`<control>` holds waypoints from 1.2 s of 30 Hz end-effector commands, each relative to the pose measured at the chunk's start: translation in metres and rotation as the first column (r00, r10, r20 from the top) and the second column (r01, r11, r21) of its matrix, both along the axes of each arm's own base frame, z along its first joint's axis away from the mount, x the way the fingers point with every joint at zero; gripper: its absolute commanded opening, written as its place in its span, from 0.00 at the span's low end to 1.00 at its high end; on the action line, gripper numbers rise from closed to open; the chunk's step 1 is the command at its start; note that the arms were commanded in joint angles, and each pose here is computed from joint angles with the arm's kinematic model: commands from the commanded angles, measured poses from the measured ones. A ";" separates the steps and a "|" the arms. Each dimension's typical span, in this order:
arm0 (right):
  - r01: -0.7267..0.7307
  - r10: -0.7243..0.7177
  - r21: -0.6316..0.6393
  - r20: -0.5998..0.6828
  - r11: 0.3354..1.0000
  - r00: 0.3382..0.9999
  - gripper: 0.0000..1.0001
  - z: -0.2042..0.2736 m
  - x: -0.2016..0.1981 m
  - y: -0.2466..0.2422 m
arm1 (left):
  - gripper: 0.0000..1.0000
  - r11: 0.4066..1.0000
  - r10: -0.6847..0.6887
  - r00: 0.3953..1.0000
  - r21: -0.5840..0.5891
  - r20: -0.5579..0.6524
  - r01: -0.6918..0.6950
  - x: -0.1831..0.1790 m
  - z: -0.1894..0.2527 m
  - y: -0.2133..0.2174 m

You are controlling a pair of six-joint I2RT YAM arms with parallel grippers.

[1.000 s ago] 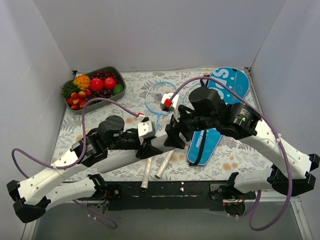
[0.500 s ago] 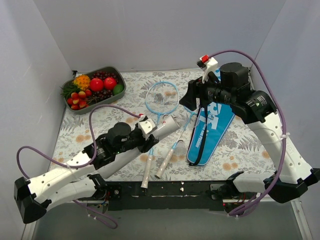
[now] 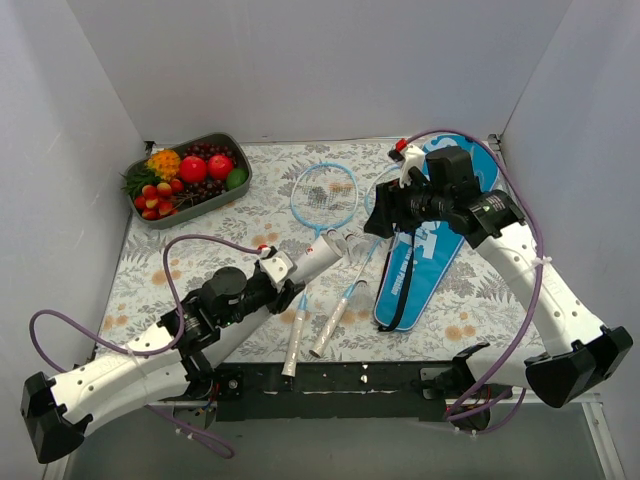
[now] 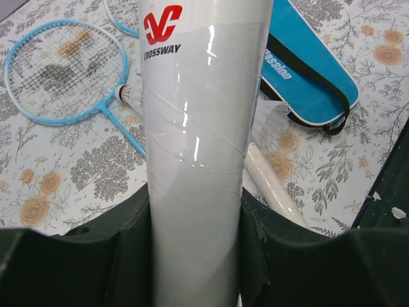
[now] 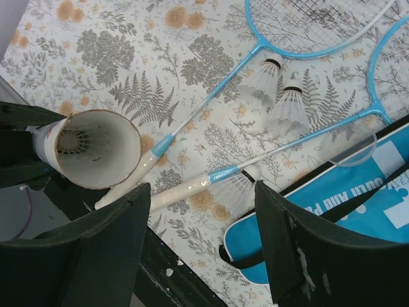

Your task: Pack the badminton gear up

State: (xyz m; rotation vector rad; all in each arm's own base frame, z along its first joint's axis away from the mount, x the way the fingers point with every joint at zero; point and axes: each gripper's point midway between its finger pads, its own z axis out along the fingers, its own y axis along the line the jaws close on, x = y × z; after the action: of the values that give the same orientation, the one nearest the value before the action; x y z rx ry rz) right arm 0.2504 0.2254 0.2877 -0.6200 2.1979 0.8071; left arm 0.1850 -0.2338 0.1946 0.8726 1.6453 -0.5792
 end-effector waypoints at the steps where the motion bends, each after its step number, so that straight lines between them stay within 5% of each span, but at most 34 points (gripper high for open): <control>1: 0.076 -0.074 -0.028 0.047 0.997 0.996 0.73 -0.004 0.012 -0.016 | 0.00 0.997 0.034 0.997 -0.070 0.065 -0.029 0.009 0.019 -0.001; 11: 0.415 -0.428 -0.261 0.009 0.872 0.904 0.67 -0.093 0.067 -0.068 | 0.01 0.973 -0.037 0.994 -0.224 0.108 0.060 -0.007 0.060 -0.010; 23: 0.492 -0.558 -0.467 -0.003 0.735 0.830 0.50 -0.163 0.104 -0.085 | 0.02 0.956 -0.053 0.990 -0.280 0.131 0.088 -0.019 0.068 -0.002; 36: 0.477 -0.598 -0.560 -0.042 0.678 0.801 0.38 -0.207 0.113 -0.087 | 0.01 0.946 -0.078 0.985 -0.301 0.154 0.122 -0.027 0.069 0.000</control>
State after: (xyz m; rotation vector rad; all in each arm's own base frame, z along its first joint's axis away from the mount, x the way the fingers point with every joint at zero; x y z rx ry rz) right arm 0.3438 0.1375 0.0701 -0.1206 2.6891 -0.0438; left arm 0.1611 -0.2349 0.2510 0.7634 1.4011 -0.7851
